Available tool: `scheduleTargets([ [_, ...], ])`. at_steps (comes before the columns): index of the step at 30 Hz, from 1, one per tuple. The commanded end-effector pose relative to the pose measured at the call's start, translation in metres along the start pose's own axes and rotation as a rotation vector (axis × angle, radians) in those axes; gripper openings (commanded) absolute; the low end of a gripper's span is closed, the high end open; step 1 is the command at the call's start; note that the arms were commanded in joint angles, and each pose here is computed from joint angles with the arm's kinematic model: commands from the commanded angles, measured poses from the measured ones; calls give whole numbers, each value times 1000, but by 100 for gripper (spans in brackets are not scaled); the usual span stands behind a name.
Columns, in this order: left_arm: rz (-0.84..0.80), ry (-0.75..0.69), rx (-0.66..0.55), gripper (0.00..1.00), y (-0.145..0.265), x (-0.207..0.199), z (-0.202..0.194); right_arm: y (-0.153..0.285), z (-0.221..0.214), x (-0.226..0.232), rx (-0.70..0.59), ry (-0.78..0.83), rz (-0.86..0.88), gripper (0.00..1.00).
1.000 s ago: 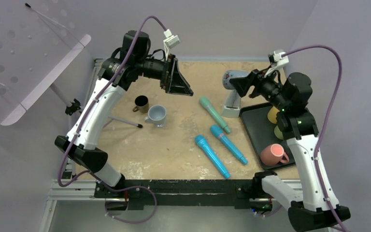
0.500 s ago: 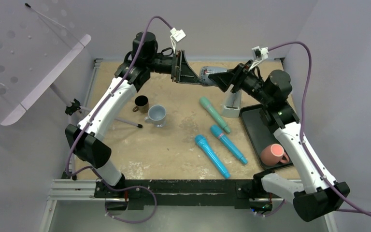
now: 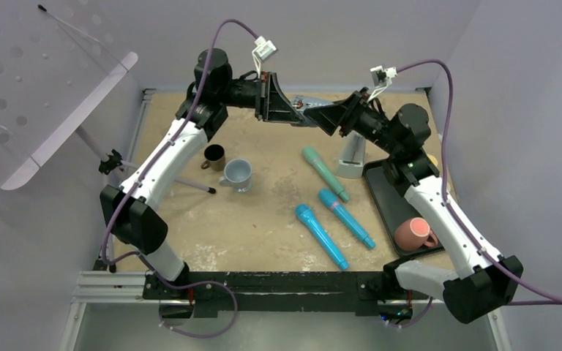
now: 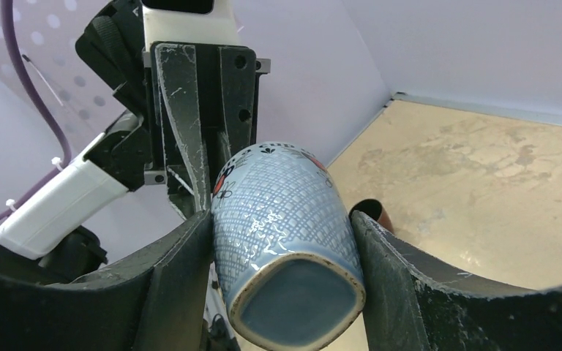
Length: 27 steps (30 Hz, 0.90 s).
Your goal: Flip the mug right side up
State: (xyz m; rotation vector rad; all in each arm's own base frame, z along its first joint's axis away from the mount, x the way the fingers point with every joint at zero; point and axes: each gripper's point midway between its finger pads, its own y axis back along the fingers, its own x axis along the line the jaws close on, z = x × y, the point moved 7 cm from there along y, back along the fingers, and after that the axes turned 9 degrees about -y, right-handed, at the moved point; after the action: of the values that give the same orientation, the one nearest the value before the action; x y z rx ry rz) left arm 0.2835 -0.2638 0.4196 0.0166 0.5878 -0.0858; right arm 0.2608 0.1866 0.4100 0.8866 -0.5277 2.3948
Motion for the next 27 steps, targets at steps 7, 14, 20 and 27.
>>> scheduleTargets([
  [7, 207, 3, 19, 0, 22, 16, -15, -8, -1, -17, 2, 32, -144, 56],
  [14, 396, -89, 112, 0, 45, 38, -38, -7, -1, -29, -36, 43, -219, 99],
  [20, 782, -280, 327, 0, 83, 79, -37, -2, 4, -38, -18, 102, -340, 99],
  [27, 1023, -499, 700, 0, 122, 153, -32, 14, -4, -57, 38, 153, -502, 99],
])
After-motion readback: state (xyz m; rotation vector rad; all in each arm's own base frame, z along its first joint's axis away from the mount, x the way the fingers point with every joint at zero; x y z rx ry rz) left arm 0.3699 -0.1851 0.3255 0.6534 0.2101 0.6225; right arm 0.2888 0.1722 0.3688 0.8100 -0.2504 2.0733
